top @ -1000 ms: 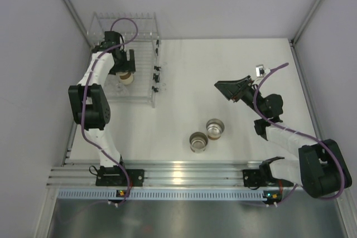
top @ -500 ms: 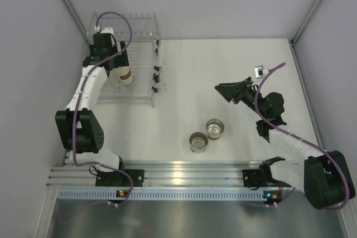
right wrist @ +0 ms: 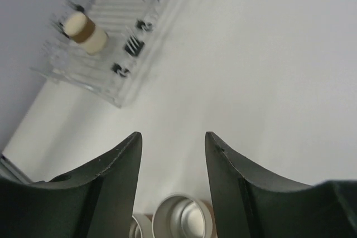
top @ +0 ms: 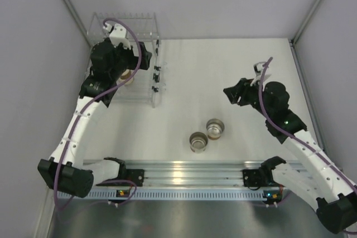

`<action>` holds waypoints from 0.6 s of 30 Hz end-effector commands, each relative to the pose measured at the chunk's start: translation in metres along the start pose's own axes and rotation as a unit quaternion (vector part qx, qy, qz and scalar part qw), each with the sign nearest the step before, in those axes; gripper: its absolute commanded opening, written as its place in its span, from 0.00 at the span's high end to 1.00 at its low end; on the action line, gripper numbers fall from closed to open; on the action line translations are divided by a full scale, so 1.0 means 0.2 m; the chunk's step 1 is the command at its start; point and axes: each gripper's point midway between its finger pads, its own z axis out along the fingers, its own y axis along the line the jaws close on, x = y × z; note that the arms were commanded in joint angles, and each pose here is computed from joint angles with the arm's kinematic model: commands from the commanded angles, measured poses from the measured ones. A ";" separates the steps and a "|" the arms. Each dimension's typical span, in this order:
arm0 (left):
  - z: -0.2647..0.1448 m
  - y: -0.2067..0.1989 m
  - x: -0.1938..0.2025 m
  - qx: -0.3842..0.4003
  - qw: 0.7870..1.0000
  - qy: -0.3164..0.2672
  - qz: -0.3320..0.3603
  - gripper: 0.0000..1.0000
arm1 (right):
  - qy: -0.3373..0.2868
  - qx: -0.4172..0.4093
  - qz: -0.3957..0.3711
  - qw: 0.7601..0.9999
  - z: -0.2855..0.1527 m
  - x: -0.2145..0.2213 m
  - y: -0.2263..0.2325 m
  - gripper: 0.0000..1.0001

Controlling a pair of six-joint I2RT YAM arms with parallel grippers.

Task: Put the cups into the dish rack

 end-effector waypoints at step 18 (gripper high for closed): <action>-0.02 -0.14 0.06 0.082 0.996 -0.012 -0.027 0.02 | 0.221 0.150 -0.040 0.963 -0.17 0.77 -0.11 0.52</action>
